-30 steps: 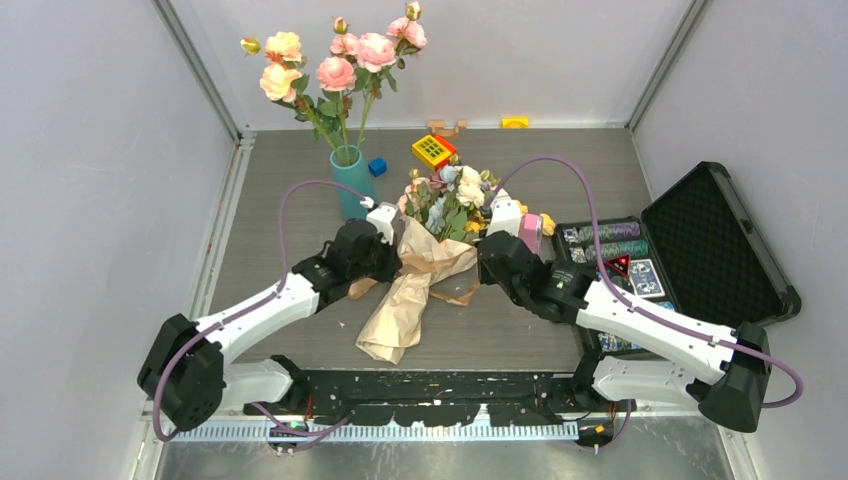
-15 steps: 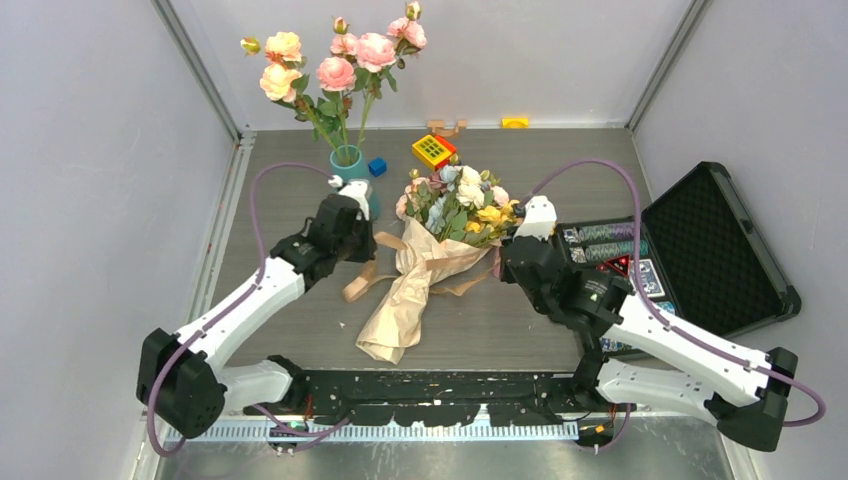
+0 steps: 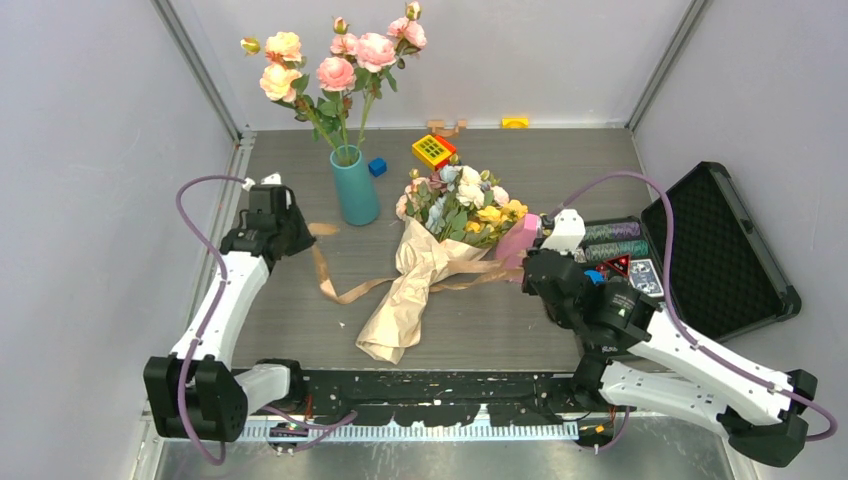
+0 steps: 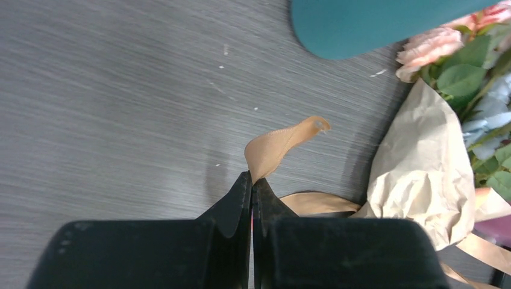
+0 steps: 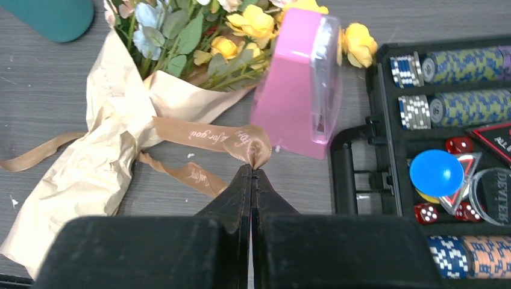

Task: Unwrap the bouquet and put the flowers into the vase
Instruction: Untie the ribbon from the wrapping paper, then unfold the wrapping paper at the center of the board.

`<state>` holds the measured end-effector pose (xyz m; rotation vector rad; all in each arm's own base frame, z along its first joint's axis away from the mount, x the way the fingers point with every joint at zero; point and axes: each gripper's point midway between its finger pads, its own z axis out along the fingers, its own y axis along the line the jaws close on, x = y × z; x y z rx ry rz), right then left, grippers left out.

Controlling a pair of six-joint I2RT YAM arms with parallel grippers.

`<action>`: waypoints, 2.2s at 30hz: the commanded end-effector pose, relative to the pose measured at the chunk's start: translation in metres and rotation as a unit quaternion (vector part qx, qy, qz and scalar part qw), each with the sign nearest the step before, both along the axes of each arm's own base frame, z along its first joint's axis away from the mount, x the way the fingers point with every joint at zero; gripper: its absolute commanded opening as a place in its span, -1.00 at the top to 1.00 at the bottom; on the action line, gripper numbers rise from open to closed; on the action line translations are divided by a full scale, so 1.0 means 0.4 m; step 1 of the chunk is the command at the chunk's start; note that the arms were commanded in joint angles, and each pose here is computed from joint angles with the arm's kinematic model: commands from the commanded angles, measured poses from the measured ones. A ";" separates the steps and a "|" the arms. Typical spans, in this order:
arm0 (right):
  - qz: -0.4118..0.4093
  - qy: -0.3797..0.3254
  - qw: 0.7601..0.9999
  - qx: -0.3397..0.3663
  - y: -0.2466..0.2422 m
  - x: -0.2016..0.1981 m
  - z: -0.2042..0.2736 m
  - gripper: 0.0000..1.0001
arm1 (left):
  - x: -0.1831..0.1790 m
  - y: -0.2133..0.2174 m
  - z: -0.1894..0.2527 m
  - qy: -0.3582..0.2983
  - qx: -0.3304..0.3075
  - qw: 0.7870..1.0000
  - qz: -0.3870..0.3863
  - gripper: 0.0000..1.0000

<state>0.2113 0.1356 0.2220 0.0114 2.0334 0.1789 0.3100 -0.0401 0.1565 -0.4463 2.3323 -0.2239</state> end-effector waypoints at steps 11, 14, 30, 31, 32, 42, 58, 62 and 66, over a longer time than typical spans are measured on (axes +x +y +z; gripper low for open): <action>-0.114 0.017 0.993 0.032 -0.122 -0.045 -0.081 0.90 | -0.060 0.182 0.035 0.008 0.027 0.994 0.102 0.96; -0.121 0.022 0.992 0.032 -0.123 -0.047 -0.103 0.68 | -0.071 0.179 0.037 0.006 0.025 0.994 0.102 0.61; 0.006 0.061 0.998 0.006 0.054 -0.010 -0.127 -0.40 | -0.099 -0.102 0.035 -0.021 0.068 0.991 -0.116 -0.49; 0.011 0.062 0.998 0.013 0.067 -0.006 -0.124 -0.40 | -0.104 -0.137 0.038 -0.030 0.067 0.987 -0.144 -0.49; 0.020 0.073 0.997 0.013 0.082 -0.007 -0.136 -0.40 | -0.111 -0.177 0.047 -0.043 0.064 0.981 -0.176 -0.49; 0.045 0.132 0.986 0.090 0.125 0.023 -0.204 -0.34 | -0.317 -0.487 0.114 -0.174 0.038 0.881 -0.439 -0.44; 0.020 0.130 0.984 0.121 0.074 0.021 -0.208 -0.29 | -0.536 -0.644 -0.167 -0.088 0.198 0.782 -0.584 -0.07; 0.021 0.127 0.984 0.124 0.070 0.017 -0.206 -0.29 | -0.529 -0.634 -0.204 -0.078 0.244 0.777 -0.576 -0.03; 0.021 0.127 0.984 0.125 0.070 0.018 -0.205 -0.29 | -0.512 -0.623 -0.208 -0.085 0.284 0.773 -0.561 0.01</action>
